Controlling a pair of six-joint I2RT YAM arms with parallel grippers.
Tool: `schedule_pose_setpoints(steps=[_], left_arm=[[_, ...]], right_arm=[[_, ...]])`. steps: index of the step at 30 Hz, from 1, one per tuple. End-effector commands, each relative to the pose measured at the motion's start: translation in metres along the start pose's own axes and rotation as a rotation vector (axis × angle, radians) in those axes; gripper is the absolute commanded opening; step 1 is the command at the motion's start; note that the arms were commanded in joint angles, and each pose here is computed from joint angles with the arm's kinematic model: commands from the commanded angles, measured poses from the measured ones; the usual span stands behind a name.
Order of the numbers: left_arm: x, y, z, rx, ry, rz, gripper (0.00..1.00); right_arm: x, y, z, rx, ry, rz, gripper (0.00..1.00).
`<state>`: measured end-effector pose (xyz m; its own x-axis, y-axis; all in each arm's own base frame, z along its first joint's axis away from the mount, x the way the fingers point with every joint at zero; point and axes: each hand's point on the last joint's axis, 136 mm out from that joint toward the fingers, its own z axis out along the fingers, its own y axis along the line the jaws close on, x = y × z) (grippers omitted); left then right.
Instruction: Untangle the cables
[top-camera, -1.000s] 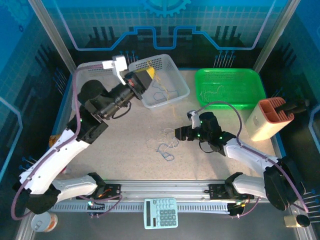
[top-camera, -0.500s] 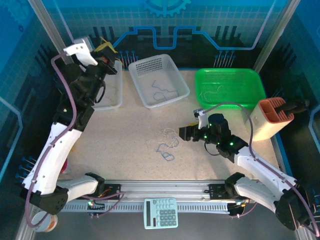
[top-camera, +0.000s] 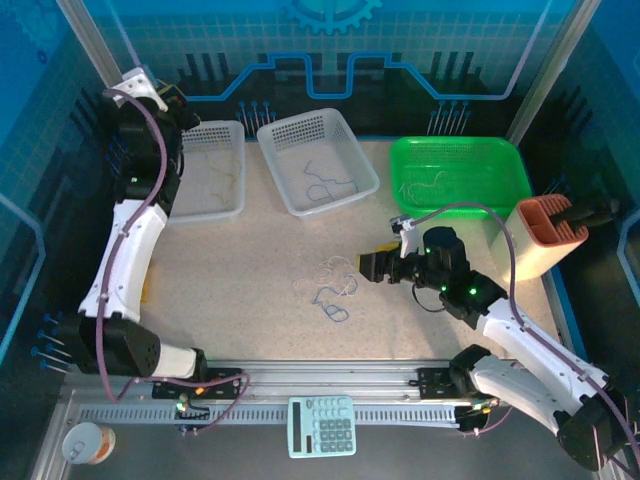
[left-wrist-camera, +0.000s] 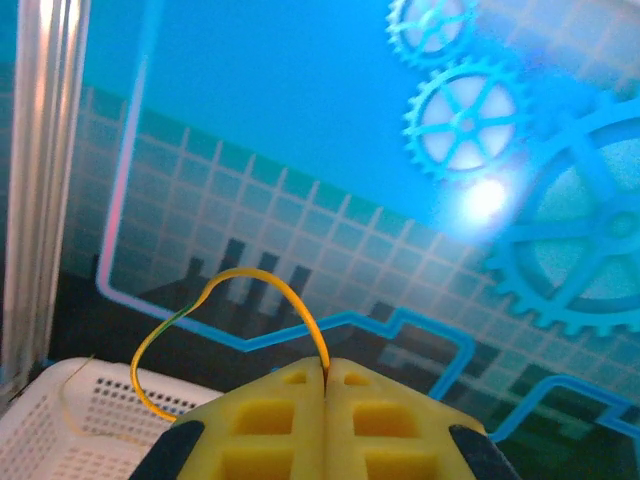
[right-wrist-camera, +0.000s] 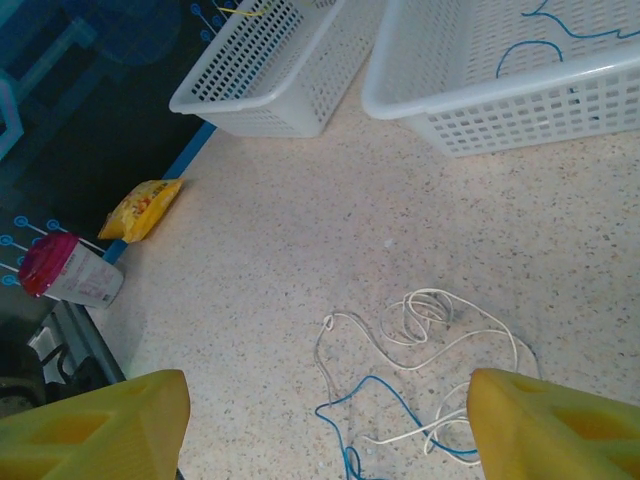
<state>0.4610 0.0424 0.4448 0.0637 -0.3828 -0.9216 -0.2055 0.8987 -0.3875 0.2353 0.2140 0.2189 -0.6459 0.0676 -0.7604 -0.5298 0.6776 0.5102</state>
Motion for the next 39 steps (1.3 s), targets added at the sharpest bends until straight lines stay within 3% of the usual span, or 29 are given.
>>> schedule_pose_setpoints(steps=[1, 10, 19, 24, 30, 36, 39], left_arm=[[-0.009, 0.011, 0.014, -0.033, -0.048, -0.010, 0.00], [0.027, 0.051, 0.051, -0.126, 0.045, 0.014, 0.00], [0.099, 0.087, 0.054, -0.179, 0.205, 0.004, 0.02], [0.131, 0.097, 0.048, -0.193, 0.276, -0.011, 0.35], [0.125, 0.093, 0.043, -0.184, 0.279, -0.033, 0.74], [0.096, 0.065, 0.038, -0.085, 0.266, -0.080, 0.97], [0.089, 0.048, 0.031, -0.018, 0.274, -0.125, 0.99]], right_arm=[[-0.004, 0.012, -0.007, -0.021, 0.004, -0.009, 0.74], [0.001, 0.007, -0.009, 0.004, 0.013, -0.010, 0.74], [-0.002, 0.004, -0.013, 0.037, 0.007, -0.006, 0.75], [-0.003, 0.003, -0.015, 0.055, 0.014, -0.006, 0.75], [-0.005, 0.003, -0.017, 0.059, 0.006, -0.001, 0.75], [-0.005, -0.004, -0.018, 0.105, 0.000, 0.015, 0.75], [-0.006, -0.012, -0.018, 0.151, -0.001, 0.029, 0.75]])
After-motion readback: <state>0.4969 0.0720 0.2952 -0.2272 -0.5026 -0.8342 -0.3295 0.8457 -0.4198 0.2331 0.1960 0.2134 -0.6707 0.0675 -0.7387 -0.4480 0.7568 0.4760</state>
